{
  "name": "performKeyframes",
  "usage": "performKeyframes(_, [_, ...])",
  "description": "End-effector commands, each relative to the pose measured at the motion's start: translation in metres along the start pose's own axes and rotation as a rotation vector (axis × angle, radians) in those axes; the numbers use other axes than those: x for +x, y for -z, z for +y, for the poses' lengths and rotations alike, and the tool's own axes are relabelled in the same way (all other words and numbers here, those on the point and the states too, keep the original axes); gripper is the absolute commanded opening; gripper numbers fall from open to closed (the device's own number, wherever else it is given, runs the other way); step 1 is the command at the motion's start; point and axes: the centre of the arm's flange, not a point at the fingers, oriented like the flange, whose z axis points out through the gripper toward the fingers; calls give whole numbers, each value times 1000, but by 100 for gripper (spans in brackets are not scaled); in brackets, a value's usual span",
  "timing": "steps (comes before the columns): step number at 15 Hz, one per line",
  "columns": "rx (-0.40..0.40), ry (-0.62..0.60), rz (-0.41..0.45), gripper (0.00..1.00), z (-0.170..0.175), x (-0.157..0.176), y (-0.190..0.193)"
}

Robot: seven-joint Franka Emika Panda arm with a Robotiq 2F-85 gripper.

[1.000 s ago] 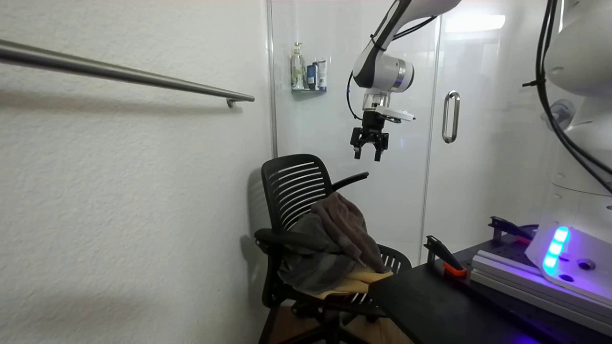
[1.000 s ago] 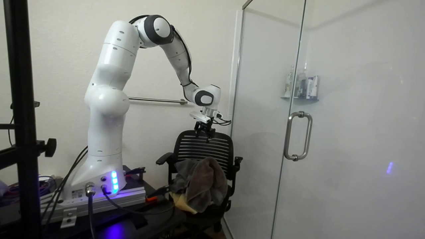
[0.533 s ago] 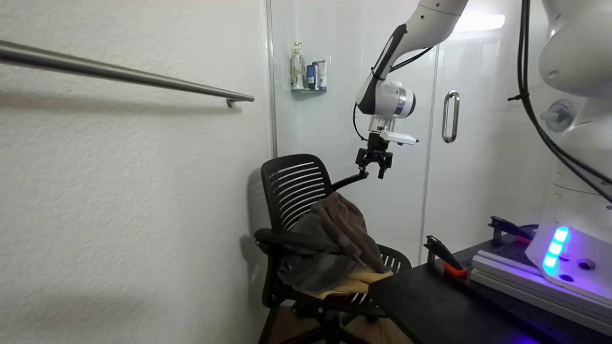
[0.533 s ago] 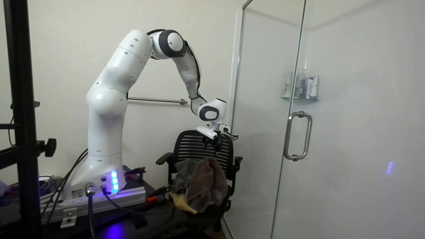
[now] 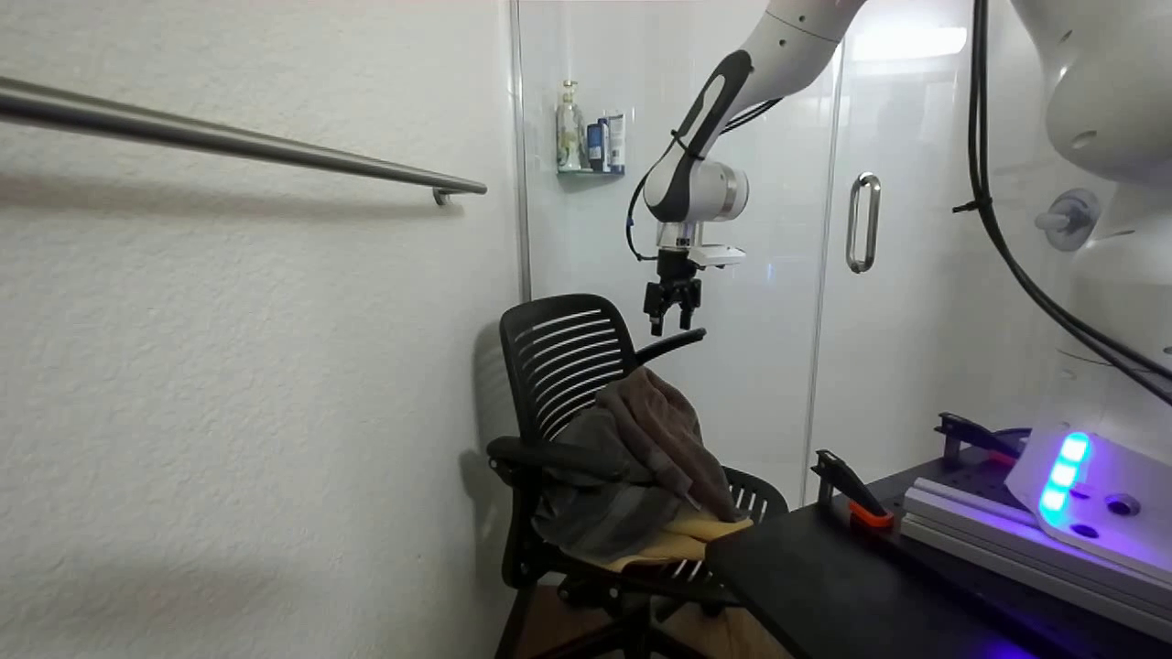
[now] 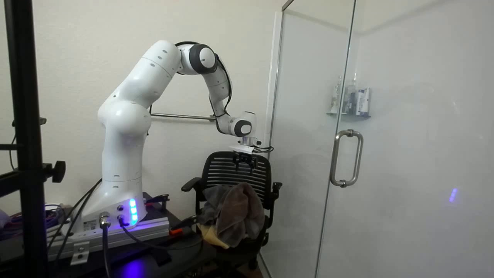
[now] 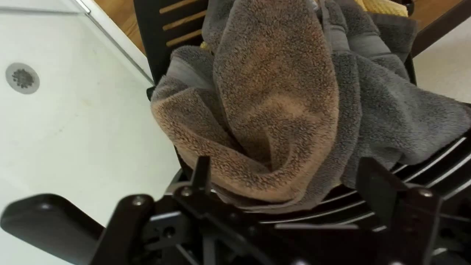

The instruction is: Pick up the towels and place them on the top rail

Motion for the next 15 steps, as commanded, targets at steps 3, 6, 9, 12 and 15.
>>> performKeyframes(3, [18,39,7,100,-24,11,4])
performKeyframes(6, [64,43,2,100,-10,14,-18])
performKeyframes(9, [87,102,16,100,-19,21,-34])
performKeyframes(12, [79,115,2,100,-35,16,-43])
performKeyframes(15, [33,105,-34,100,-44,23,-59])
